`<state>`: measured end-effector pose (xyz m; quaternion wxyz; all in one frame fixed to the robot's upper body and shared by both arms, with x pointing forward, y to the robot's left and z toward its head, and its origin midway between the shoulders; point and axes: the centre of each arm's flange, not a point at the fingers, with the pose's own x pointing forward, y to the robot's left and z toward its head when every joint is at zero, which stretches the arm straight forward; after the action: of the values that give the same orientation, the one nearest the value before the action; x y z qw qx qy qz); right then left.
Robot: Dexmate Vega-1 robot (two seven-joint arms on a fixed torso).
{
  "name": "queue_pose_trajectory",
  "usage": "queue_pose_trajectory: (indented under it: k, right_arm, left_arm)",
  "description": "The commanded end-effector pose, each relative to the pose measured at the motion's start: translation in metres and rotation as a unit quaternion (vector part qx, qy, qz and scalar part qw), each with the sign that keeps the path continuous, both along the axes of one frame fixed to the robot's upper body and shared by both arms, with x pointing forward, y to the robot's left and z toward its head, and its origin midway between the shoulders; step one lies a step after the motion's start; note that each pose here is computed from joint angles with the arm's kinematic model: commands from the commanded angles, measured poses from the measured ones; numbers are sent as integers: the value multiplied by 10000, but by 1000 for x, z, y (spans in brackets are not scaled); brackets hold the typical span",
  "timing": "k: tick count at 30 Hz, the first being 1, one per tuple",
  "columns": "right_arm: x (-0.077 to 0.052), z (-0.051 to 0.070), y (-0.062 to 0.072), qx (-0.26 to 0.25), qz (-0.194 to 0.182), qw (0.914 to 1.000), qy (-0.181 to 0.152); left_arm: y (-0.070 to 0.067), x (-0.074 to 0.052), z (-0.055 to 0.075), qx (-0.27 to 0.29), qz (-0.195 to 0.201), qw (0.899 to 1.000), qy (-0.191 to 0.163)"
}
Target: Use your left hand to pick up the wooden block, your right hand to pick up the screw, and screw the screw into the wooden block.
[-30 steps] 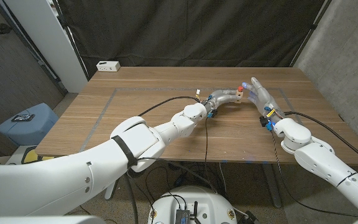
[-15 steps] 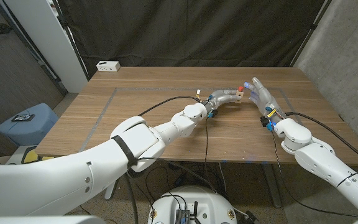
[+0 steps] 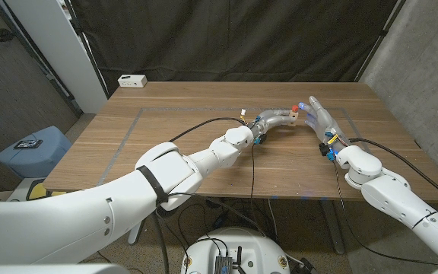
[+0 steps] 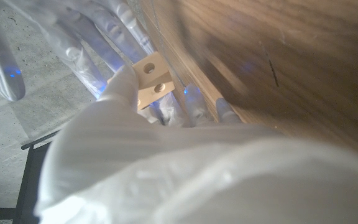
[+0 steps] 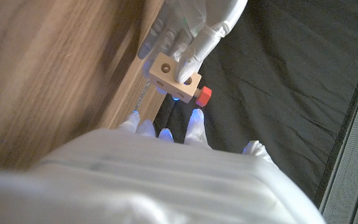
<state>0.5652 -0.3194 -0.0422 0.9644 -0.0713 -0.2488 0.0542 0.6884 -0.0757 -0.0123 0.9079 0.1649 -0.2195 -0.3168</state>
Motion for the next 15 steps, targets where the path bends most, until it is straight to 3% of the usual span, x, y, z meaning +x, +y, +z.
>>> queue_pose_trajectory:
  k: [1, 15]
  right_arm:
    - [0, -4, 0, -19, 26, 10000, 60]
    - [-5, -2, 4, -59, 81, 9999, 2]
  left_arm:
    - [0, -1, 0, -24, -26, 10000, -43]
    - [0, -3, -2, -54, -86, 9999, -109]
